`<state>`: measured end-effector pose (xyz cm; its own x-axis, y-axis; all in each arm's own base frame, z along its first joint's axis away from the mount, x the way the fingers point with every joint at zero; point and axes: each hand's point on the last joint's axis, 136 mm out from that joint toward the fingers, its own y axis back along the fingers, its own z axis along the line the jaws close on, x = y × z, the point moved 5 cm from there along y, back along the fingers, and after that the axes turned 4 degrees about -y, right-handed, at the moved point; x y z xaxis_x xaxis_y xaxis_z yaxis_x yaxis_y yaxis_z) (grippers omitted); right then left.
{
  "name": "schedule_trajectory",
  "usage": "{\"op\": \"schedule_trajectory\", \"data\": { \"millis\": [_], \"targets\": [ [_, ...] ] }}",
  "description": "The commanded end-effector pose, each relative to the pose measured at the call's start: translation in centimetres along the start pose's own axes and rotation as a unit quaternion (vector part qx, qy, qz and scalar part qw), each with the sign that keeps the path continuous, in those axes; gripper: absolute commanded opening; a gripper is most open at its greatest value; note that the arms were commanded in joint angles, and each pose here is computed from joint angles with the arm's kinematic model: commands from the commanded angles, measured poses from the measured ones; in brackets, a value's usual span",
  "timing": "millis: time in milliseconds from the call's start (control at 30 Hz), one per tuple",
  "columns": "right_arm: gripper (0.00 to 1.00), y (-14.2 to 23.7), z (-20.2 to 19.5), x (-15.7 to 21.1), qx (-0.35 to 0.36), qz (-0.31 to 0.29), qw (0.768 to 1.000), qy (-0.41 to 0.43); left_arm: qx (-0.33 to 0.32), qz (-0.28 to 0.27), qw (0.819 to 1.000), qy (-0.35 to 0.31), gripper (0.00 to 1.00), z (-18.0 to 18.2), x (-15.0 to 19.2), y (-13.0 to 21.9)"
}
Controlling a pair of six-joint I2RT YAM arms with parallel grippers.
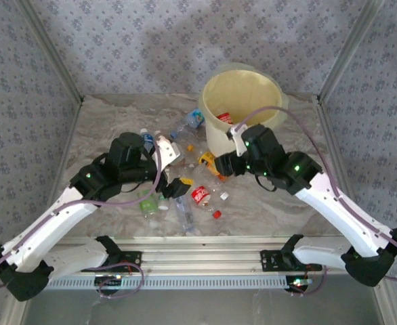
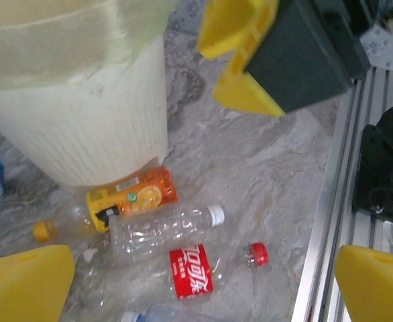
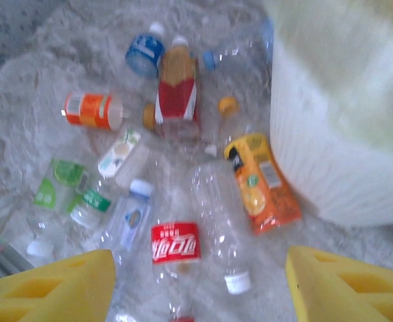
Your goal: Put the plastic bottles in the bin
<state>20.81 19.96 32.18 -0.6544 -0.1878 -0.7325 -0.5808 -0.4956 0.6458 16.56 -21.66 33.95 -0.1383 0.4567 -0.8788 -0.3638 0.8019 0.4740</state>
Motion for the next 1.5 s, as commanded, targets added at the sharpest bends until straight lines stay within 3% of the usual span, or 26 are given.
{"op": "schedule_trajectory", "data": {
  "millis": [0,233,333,533,1067,1467],
  "targets": [
    [0.7,-1.5,-0.1,2.7,0.012,0.016,0.998,-0.052,-0.016,0.033,0.999,0.017,1.0,-0.7,2.3,1.8],
    [0.67,-5.5,2.2,7.4,-0.008,0.066,0.995,-0.08,-0.033,0.034,0.996,0.08,1.0,-1.5,4.6,3.6],
    [0.64,-6.9,2.8,8.8,0.028,0.081,0.986,-0.14,-0.022,0.026,0.996,0.083,1.0,-2.2,5.3,4.1],
    [0.64,-9.6,6.3,10.5,0.017,0.091,0.976,-0.195,0.0,0.037,0.994,0.099,0.99,-3.2,6.2,5.2],
    [0.75,-15.9,10.5,14.9,0.02,0.178,0.96,-0.213,-0.015,-0.001,0.991,0.131,1.0,-3.9,9.3,5.5],
    [0.81,-19.1,10.6,16.8,0.059,0.211,0.956,-0.195,-0.009,-0.021,0.989,0.145,1.0,-3.0,9.4,5.0]
  ]
}}
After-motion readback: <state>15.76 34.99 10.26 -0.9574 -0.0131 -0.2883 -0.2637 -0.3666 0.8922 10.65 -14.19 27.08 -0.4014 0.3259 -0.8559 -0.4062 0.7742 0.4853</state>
